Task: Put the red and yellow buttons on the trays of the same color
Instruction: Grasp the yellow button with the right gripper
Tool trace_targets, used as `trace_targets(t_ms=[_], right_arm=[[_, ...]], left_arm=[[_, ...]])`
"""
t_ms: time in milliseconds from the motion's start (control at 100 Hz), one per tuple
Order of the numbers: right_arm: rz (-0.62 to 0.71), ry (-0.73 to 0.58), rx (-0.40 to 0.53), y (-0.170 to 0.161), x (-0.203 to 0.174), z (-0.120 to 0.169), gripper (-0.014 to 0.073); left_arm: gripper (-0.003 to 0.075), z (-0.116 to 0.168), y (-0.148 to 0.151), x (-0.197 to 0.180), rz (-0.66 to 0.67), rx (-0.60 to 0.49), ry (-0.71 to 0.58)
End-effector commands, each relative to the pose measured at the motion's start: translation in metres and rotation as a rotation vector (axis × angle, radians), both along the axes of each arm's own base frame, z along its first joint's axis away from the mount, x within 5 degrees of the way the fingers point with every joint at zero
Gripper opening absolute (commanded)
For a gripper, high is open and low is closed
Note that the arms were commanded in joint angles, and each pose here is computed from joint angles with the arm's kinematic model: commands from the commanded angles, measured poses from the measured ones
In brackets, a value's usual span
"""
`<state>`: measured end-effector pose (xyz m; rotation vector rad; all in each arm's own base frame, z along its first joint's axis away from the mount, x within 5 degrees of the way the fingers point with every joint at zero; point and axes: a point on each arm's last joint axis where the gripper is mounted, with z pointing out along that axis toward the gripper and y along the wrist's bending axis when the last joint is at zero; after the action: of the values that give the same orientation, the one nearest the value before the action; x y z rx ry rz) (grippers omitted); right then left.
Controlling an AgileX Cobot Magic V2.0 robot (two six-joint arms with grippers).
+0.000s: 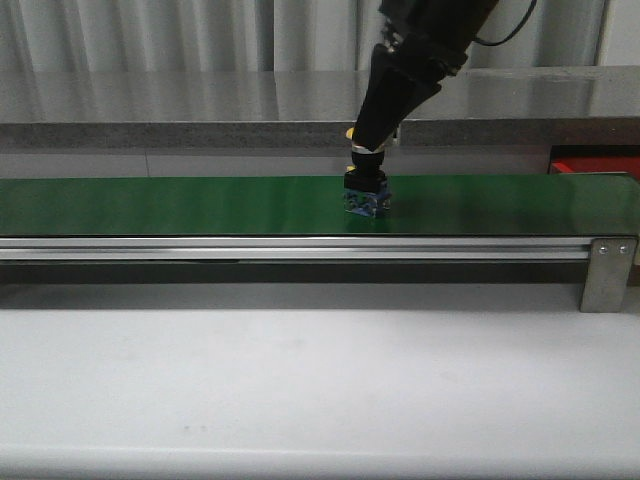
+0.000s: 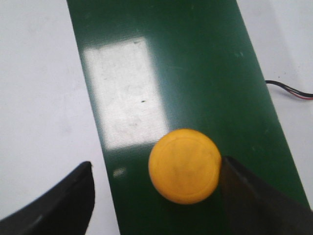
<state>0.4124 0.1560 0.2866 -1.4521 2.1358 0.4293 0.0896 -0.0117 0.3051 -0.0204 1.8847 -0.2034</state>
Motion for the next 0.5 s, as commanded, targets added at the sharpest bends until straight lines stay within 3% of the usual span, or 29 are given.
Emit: trace_targets(t_ms=[0, 490], right_arm=[[0.007, -0.075, 0.034, -0.0013, -0.0084, 0.0298, 0.0531], [-0.006, -0.107, -0.030, -0.0076, -0.0026, 0.0242, 0.0531]], left_arm=[[-0.0020, 0.0138, 0.0008, 0.0021, 0.015, -0.022, -0.086], [-0.0020, 0.0138, 0.0008, 0.0021, 0.015, -0.022, -0.086]])
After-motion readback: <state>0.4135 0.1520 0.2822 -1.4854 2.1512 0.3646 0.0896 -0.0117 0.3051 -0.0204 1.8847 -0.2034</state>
